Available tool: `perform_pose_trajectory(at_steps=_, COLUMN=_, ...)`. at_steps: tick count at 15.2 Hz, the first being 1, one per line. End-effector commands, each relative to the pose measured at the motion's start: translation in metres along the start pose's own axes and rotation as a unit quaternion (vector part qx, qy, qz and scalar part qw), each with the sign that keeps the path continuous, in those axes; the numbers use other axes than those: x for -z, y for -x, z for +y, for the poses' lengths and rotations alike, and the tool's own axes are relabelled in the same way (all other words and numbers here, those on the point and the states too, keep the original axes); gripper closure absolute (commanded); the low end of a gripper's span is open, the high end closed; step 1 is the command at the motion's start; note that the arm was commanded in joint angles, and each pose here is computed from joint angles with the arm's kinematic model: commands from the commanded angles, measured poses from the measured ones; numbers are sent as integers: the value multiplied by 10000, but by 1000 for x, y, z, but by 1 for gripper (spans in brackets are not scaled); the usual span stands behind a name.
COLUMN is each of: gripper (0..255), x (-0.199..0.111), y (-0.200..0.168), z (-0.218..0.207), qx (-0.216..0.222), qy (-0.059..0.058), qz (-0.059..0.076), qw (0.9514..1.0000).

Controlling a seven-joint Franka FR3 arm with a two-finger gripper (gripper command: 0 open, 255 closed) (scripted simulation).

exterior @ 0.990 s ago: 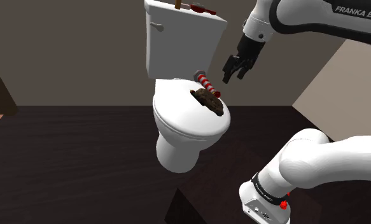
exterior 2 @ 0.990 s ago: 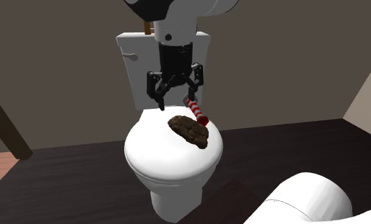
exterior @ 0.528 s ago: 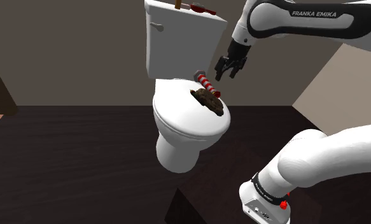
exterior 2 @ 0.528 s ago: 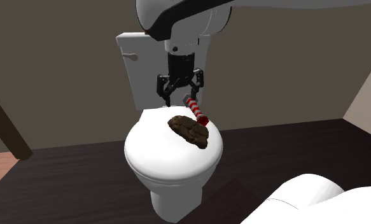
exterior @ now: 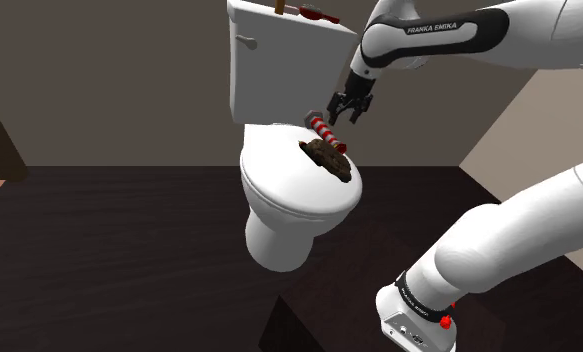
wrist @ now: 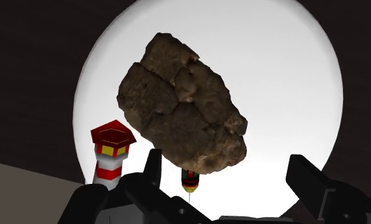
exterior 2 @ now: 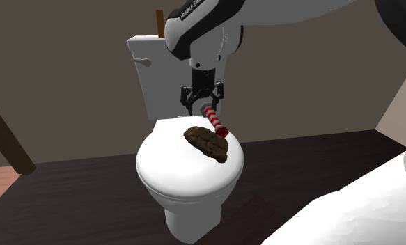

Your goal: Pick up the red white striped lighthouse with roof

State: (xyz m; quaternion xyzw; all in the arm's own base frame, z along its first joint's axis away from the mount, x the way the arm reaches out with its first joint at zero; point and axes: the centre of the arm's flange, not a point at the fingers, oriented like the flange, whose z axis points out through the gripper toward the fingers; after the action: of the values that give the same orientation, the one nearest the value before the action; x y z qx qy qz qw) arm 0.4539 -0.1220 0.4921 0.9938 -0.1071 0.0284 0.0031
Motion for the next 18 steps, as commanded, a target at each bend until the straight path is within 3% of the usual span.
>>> perform_pose_trajectory(at_steps=1, gripper=0, x=-13, y=-19, z=15, qx=-85, qy=-10, qz=-4, qw=10000)
perform_pose_trajectory(at_steps=18, gripper=0, x=-128, y=-168, z=144, qx=-797, qy=-134, qz=-80, qw=9967)
